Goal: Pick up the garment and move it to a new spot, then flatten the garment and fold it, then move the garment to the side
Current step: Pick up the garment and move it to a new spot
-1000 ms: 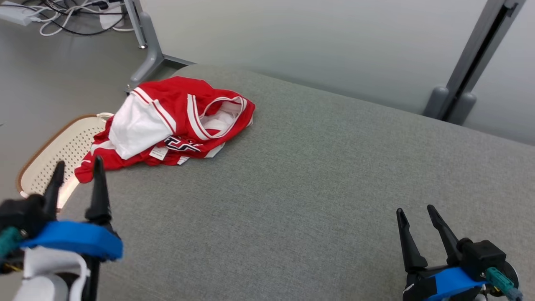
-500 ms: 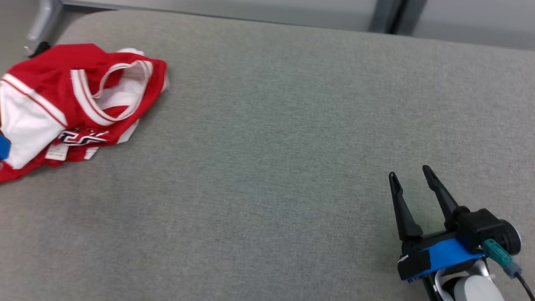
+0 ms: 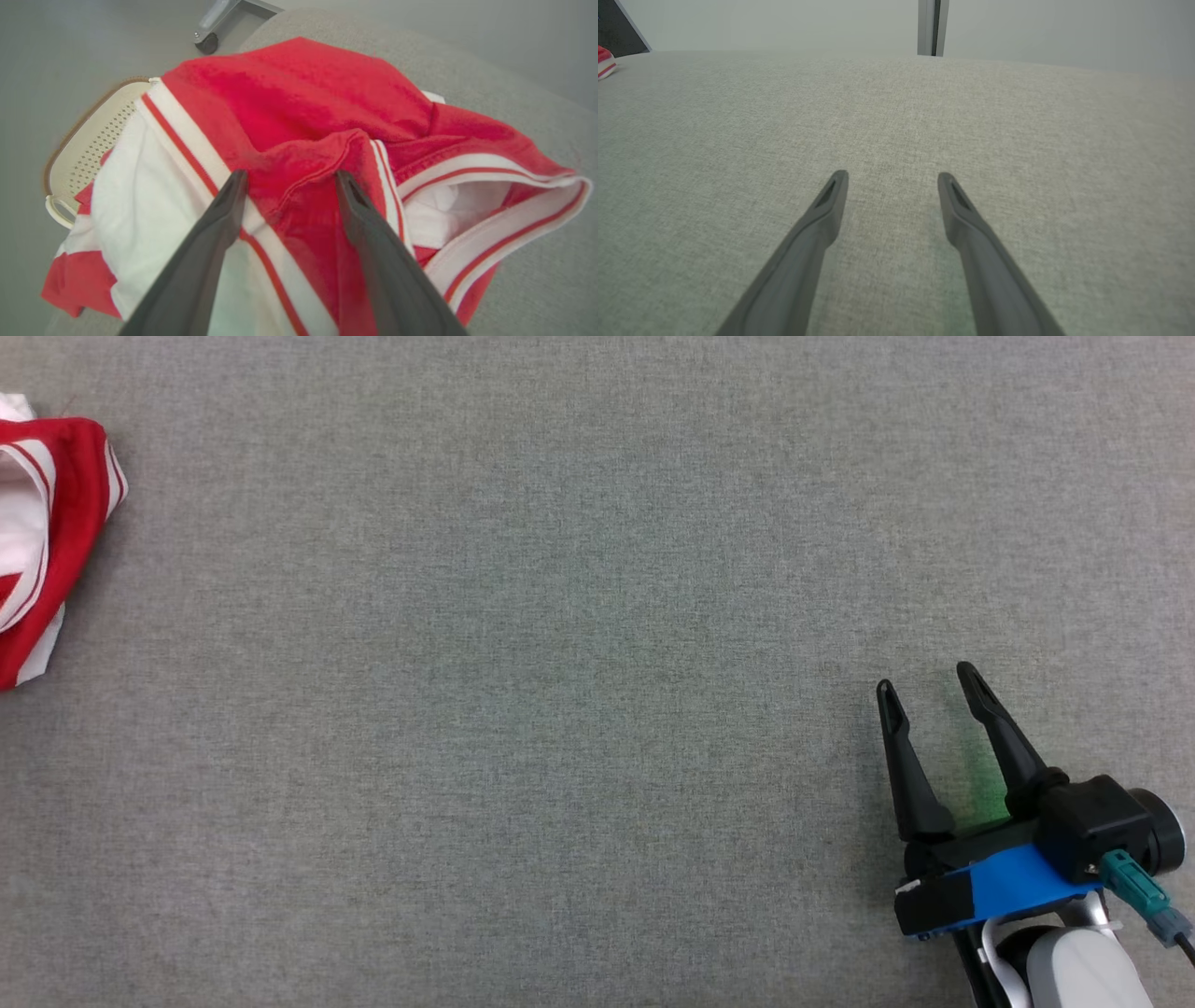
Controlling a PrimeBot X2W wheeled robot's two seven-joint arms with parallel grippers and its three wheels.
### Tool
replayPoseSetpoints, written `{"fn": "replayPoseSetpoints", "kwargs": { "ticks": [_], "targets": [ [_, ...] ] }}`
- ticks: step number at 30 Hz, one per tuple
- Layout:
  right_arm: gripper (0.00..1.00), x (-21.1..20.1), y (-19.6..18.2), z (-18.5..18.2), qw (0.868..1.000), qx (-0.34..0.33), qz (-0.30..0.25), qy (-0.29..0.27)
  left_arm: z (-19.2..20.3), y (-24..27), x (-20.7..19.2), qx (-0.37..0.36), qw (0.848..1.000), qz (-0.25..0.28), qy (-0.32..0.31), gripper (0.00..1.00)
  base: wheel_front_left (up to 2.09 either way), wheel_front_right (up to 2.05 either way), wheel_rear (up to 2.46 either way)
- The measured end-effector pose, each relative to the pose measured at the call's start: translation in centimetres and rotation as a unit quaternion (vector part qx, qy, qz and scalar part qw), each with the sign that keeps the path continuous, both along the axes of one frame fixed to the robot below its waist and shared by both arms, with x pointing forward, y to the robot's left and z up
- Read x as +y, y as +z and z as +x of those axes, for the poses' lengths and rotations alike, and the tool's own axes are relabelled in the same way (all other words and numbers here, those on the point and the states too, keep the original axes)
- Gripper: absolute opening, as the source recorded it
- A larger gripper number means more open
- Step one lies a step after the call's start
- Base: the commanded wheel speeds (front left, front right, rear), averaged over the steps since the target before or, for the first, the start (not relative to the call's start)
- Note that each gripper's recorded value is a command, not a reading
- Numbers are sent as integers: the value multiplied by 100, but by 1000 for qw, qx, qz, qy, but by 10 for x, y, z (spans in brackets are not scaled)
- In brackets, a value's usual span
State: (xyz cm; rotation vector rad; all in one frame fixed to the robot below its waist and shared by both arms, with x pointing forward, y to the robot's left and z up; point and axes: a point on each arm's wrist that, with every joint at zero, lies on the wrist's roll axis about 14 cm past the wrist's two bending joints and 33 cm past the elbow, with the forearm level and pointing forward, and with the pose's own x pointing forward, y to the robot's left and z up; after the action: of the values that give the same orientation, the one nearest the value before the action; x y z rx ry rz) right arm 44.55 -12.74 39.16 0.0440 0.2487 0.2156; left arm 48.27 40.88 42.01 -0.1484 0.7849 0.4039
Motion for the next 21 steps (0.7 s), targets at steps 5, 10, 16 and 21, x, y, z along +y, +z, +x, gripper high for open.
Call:
{"fn": "replayPoseSetpoints", "kwargs": {
  "ticks": [5,10,16,21],
  "targets": [
    [100,-1,-1,-1,1000,-1,1,-3,-19,-27,-4,75,997,-21,9,29,0,0,0],
    [100,6,7,-2,1000,-11,14,5,-26,-14,-3,71,997,-15,0,0,0,0,0],
    [100,17,28,-6,999,-33,31,15,-24,39,9,3,998,50,-40,0,0,0,0],
    [100,20,48,-13,997,-58,48,15,-6,116,-2,-107,983,110,-99,0,0,0,0]
  ]
}}
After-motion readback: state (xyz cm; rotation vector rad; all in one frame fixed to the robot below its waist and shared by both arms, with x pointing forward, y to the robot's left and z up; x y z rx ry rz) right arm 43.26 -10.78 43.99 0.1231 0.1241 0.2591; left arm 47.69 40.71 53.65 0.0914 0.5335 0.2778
